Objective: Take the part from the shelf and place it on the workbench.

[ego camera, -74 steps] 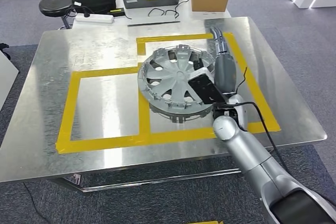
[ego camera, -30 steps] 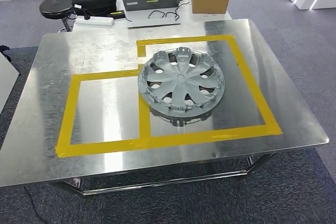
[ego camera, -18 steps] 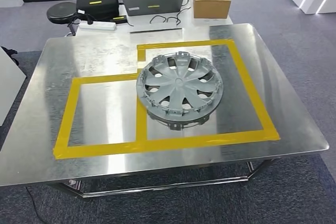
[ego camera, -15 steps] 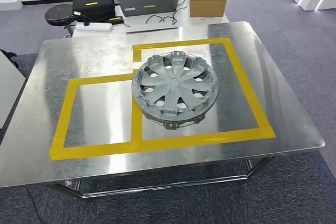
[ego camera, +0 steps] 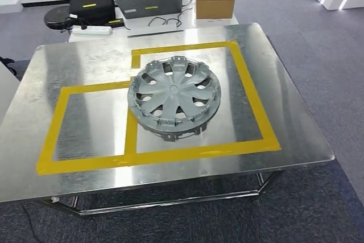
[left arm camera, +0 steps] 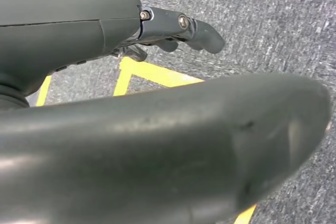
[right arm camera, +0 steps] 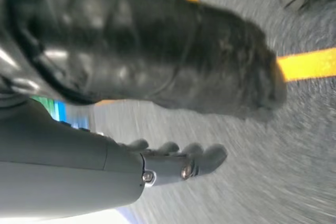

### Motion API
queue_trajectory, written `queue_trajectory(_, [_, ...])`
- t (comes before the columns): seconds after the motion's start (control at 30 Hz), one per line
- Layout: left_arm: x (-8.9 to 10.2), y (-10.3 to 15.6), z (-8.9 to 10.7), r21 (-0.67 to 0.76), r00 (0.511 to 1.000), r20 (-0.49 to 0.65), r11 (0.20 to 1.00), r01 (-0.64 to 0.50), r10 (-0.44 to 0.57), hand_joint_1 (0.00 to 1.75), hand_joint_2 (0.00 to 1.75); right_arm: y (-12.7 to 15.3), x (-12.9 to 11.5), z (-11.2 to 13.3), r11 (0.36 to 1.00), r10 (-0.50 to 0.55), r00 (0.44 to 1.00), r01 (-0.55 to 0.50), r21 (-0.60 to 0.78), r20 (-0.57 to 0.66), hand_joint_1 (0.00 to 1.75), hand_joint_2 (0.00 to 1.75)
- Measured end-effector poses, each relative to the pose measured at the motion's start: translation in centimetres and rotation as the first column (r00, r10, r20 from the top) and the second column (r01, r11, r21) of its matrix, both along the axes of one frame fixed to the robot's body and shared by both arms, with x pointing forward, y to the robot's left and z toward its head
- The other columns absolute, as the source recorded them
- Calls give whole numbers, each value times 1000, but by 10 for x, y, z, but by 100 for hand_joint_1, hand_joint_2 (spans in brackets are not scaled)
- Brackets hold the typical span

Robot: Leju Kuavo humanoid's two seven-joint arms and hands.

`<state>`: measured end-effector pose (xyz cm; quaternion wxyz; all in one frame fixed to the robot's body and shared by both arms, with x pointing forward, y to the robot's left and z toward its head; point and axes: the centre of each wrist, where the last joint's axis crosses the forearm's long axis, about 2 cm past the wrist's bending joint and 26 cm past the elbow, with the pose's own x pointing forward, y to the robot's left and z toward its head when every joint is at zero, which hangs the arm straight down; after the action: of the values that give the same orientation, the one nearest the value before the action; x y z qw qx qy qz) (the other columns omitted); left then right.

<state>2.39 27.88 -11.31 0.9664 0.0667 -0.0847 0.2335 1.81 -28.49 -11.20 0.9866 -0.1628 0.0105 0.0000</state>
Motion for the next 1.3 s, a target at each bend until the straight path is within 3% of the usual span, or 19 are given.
queue_trajectory(0.1, [2, -3, 0, 18, 1000, -20, 1000, 10, -9, 0, 0, 13, 6, 0, 987, 157, 987, -157, 21, -44, 0, 0])
queue_trajectory(0.43, [4, 1, 0, -42, 999, -21, 999, 32, -33, 0, 0, 27, 13, 1, 947, 320, 947, -318, 47, -40, 0, 0])
queue_trajectory(0.7, [5, 3, 0, -38, 999, 22, 999, 30, -29, 0, 0, 30, 8, 1, 924, 379, 926, -377, 61, -11, 0, 0])
queue_trajectory(1.3, [4, 2, 0, -38, 999, 23, 999, 30, -29, 0, 0, 24, 2, 0, 916, 398, 917, -397, 58, -10, 0, 0])
